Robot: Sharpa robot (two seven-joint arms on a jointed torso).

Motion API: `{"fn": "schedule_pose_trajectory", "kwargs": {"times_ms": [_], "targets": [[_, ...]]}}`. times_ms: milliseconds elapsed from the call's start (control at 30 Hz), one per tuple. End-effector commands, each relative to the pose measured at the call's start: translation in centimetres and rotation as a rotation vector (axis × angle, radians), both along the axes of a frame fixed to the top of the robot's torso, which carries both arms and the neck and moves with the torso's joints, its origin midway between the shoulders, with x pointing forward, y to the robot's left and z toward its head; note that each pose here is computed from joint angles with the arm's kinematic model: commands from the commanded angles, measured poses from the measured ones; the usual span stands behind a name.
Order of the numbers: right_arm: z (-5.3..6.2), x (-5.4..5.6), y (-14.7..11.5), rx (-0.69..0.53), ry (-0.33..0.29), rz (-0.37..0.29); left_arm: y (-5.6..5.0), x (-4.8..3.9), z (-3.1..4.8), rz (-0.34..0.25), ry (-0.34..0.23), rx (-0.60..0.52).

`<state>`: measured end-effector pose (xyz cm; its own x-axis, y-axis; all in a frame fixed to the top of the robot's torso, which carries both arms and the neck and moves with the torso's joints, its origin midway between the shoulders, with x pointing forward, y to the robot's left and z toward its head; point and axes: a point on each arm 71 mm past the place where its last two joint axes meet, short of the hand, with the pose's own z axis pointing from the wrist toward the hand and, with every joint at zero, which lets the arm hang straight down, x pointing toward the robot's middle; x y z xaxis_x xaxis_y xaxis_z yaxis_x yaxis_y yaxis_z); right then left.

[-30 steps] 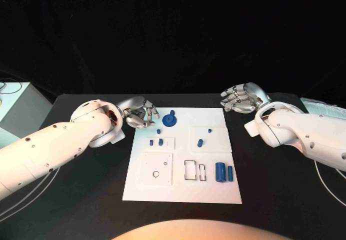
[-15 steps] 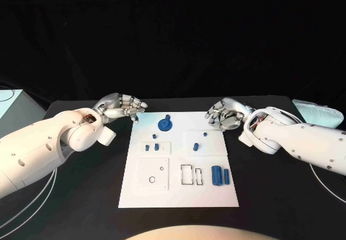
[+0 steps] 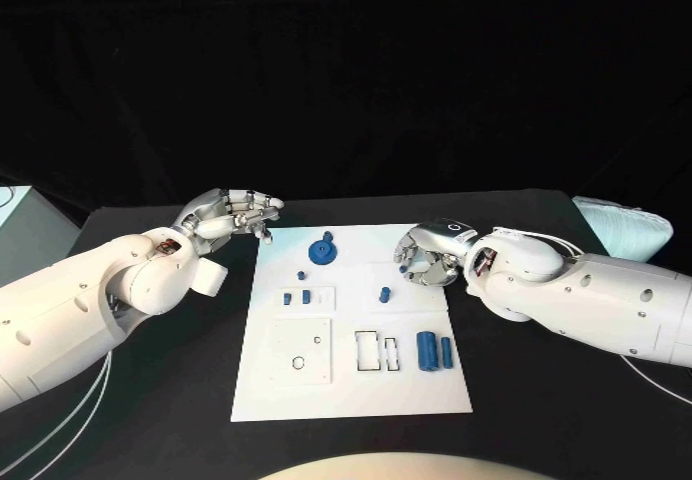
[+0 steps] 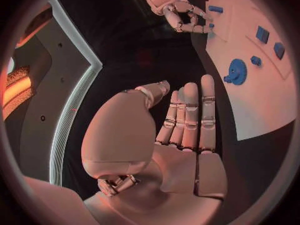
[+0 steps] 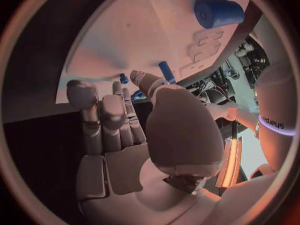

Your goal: Assemble the parts on the task board

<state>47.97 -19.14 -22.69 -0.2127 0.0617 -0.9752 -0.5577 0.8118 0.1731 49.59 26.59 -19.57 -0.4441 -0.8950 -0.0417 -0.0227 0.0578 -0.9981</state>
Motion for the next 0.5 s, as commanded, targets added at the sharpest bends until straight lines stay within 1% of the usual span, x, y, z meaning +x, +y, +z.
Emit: {"fn": "schedule_pose_trajectory", "kwargs": {"times_ms": [33, 267, 500], "targets": [[-0.15, -0.05, 0.03, -0.091, -0.051, -0.006, 0.07, 0.00, 0.28, 0.021, -0.021, -0.034], [-0.15, -0.22, 0.41, -0.102, -0.068, -0.004, 0.14, -0.04, 0.24, 0.021, -0.019, -0.032], [-0.29, -0.35, 0.83, -0.104, -0.065, 0.002, 0.10, -0.03, 0.18, 0.020, -0.017, -0.026]]}}
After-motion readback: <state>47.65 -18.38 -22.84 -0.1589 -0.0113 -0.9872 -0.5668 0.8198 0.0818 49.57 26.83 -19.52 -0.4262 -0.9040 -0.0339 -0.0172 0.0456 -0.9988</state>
